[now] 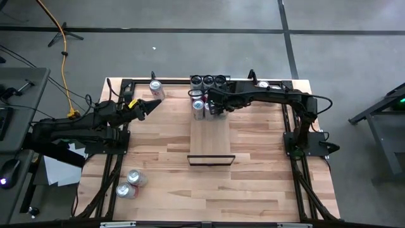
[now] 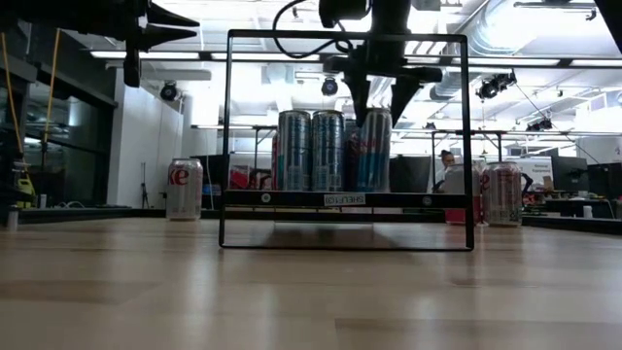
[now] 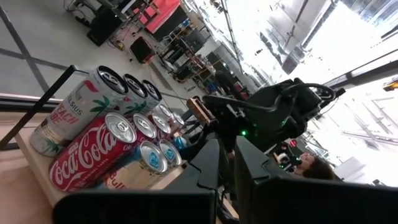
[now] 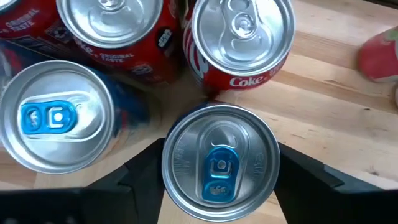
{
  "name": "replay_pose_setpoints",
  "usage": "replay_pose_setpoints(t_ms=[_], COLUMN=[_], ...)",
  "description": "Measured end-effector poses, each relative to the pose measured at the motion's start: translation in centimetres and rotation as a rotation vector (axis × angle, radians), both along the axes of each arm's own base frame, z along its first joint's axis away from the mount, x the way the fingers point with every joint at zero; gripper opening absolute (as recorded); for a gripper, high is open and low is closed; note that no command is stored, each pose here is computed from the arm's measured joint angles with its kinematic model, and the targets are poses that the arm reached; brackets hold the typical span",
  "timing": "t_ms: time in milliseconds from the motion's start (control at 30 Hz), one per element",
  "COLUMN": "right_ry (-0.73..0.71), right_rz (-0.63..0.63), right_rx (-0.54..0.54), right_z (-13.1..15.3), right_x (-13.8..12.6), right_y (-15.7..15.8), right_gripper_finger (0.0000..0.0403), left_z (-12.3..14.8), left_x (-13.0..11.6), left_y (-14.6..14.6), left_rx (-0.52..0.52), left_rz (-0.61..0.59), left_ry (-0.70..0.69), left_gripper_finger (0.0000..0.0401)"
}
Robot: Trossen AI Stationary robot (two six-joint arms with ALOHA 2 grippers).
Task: Place canned beverage on shelf
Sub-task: Put the blue soda can on the shelf aligned with the other blue soda can
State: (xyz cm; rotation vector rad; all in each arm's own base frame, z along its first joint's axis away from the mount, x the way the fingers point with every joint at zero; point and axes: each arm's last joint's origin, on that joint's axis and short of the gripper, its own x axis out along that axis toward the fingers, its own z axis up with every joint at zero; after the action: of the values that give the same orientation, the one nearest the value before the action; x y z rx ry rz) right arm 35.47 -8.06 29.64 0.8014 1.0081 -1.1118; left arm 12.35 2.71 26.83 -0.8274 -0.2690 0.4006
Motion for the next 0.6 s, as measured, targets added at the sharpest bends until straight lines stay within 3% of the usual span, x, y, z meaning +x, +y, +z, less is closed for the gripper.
replay_pose_setpoints(t_ms=[600], right_ry=[-0.038], right_rz=[0.009], right_rx=[0.014], right_z=[0.14], right_x=[0.31], right_y=[0.13], right_gripper_finger=[0.0264], left_z=[0.01], left_x=[0.03], left_y=[-0.06], left_rx=[0.002], left_rz=[-0.022], left_ry=[0.000], left_gripper_finger=[0.0000])
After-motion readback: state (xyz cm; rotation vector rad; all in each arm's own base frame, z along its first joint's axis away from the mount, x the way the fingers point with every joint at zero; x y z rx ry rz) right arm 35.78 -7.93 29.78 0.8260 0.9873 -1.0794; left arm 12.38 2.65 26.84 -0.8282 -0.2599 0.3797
